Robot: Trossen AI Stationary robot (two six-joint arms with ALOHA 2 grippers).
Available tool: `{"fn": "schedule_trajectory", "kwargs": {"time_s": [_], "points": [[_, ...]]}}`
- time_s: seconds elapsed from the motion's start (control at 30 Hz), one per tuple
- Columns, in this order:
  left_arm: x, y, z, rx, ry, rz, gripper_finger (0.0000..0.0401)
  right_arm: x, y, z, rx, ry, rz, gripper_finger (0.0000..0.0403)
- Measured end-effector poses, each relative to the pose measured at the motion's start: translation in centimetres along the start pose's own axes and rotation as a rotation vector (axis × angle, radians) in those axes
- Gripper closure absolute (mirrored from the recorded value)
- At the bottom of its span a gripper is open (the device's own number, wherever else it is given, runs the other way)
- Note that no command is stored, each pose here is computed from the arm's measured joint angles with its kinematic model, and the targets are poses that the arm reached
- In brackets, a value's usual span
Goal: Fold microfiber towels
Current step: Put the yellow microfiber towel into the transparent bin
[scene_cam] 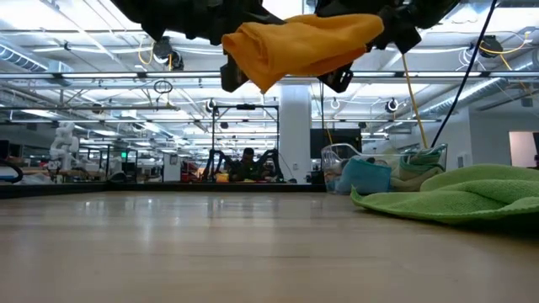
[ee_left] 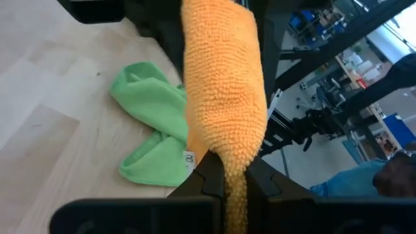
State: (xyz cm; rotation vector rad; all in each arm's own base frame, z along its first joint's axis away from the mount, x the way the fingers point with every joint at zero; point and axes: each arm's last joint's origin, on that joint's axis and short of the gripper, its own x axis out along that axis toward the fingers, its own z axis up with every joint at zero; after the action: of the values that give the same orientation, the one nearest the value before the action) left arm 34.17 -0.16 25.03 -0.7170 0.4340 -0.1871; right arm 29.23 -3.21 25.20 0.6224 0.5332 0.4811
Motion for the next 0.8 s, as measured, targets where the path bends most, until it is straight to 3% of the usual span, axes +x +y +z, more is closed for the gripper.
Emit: {"fn": "schedule_trajectory", "kwargs": {"time_s": [0.17, 0.23, 0.33, 0.63, 0.8], "points": [[-0.1, 0.2, 0.2, -0.004, -0.011, 0.001, 0.0383, -0.4, -0.3, 0.2, 0.02, -0.003, 0.011, 0.0359], [-0.1, 0.2, 0.4, -0.003, -0.024, -0.001, 0.0381, -0.7, -0.6, 0.3, 0.038, -0.005, 0.021, 0.0386], [-0.5, 0.1, 0.7, -0.014, -0.074, 0.042, 0.0357, -1.6, -0.9, 0.6, 0.079, -0.026, 0.005, 0.038], [-2.9, -0.1, 1.3, 0.0, -0.201, 0.322, 0.0192, -6.3, -2.2, 1.4, 0.224, -0.067, 0.006, 0.039], [-5.0, -0.9, 1.8, 0.018, -0.249, 0.405, 0.0152, -10.2, -2.8, 1.4, 0.299, -0.116, -0.094, 0.0389]]}}
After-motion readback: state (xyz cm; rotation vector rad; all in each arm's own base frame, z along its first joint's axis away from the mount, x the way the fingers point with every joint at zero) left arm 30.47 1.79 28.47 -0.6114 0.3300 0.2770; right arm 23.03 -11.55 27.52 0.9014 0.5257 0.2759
